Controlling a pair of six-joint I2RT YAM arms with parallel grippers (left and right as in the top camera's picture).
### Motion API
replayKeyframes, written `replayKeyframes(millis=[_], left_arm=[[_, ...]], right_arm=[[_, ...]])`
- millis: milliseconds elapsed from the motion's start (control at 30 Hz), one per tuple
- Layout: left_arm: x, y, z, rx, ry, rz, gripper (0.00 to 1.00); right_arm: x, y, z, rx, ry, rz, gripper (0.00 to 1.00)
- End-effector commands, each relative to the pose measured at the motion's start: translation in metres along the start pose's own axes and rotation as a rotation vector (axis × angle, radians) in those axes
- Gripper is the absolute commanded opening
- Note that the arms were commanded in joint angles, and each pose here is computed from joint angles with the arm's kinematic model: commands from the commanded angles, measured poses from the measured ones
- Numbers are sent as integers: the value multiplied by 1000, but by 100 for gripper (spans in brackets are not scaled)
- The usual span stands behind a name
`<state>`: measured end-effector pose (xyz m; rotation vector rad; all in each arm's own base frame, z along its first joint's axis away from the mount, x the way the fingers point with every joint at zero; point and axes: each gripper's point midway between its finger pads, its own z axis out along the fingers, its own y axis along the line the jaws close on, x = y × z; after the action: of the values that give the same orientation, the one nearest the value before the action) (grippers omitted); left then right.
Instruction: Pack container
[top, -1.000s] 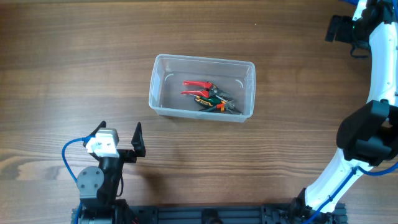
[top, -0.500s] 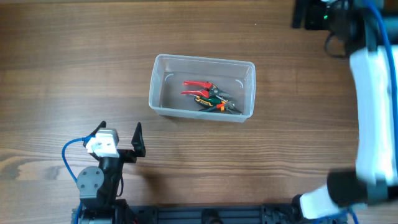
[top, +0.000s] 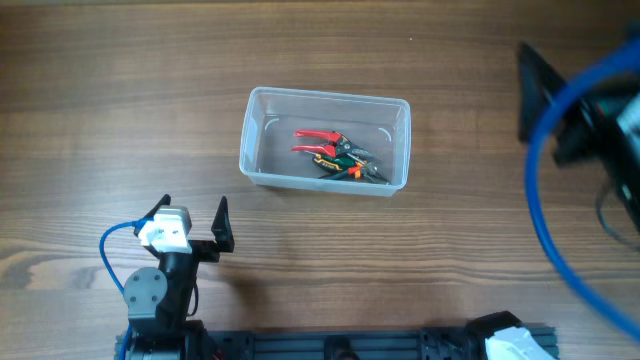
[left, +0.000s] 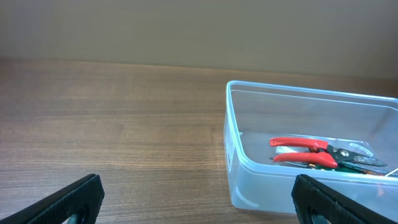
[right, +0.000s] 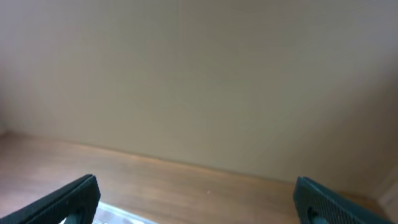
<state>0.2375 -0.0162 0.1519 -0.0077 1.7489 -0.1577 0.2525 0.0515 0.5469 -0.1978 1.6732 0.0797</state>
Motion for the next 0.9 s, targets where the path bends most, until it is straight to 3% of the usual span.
replayKeyframes(millis=[0, 200, 300, 733, 867], left_arm=[[1, 2, 0, -10, -6, 19, 100], [1, 2, 0, -10, -6, 19, 100], [1, 2, 0, -10, -6, 19, 100], [1, 2, 0, -10, -6, 19, 100], [1, 2, 0, -10, -6, 19, 100]], right_arm=[[16, -19, -32, 96, -92, -10, 100], [73, -25, -54, 139, -251, 32, 100], [107, -29, -53, 161, -286, 147, 100], [281, -23, -10, 113, -238, 815, 100], [307, -21, -3, 118, -209, 839, 100]])
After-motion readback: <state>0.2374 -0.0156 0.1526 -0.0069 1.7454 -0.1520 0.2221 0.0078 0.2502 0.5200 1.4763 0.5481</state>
